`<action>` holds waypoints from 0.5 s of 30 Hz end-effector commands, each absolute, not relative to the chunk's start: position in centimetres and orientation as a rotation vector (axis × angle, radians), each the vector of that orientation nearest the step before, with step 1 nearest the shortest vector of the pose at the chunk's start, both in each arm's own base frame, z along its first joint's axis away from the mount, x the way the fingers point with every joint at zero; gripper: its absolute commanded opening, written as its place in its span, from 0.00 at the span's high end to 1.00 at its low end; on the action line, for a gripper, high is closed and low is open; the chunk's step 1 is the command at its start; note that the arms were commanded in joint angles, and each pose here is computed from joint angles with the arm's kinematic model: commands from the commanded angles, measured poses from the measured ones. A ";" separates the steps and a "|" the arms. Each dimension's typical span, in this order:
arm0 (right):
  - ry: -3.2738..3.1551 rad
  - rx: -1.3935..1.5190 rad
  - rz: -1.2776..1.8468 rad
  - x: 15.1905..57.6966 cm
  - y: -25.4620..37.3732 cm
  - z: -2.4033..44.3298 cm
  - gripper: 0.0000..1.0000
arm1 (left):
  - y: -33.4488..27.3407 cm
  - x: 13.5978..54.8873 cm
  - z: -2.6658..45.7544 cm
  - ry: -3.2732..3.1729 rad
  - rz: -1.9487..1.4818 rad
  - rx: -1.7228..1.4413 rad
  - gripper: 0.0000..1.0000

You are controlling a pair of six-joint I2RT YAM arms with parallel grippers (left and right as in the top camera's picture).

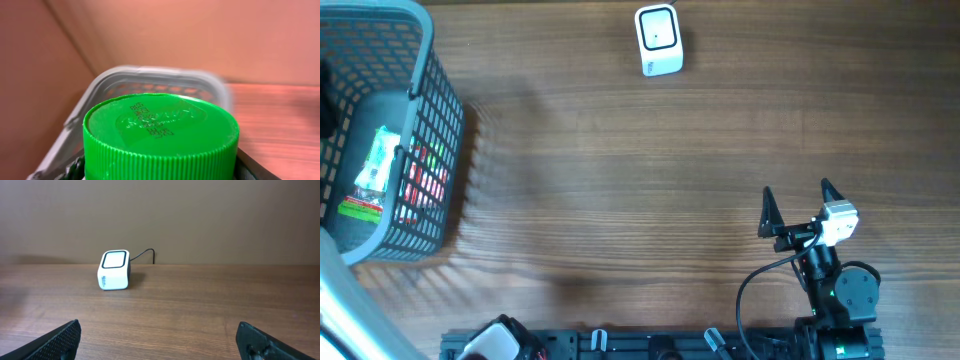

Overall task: Scan the item barcode
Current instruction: 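Lift jar out with left gripper and place it on table center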

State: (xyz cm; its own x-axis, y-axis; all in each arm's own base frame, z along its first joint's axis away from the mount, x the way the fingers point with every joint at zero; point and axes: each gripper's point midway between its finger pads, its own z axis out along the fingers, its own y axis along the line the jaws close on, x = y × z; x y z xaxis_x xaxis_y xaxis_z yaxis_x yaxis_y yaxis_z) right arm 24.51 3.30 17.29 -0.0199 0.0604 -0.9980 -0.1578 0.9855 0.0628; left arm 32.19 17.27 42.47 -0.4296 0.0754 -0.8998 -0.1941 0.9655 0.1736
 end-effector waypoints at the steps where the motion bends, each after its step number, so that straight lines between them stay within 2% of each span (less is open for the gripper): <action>1: 1.578 -0.073 0.156 24.5 3.0 17.3 0.00 | 11.2 31.7 44.3 1.952 0.158 0.001 0.40; 6: 1.578 -0.073 0.156 24.5 3.0 17.3 0.00 | 4.4 30.9 42.5 2.042 -0.087 0.026 0.39; 15: 1.578 -0.072 0.156 24.5 3.0 17.3 0.00 | -6.6 30.3 33.3 2.409 -0.493 0.071 0.39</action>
State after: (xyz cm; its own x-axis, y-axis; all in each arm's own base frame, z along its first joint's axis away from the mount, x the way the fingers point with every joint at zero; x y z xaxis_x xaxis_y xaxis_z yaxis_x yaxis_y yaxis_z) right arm 24.51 3.30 17.28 -0.0203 0.0604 -0.9980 -0.1578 0.9855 0.0628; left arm 29.99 -3.38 36.38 -0.6835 -0.0292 -0.7294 0.1941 0.9559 -0.2202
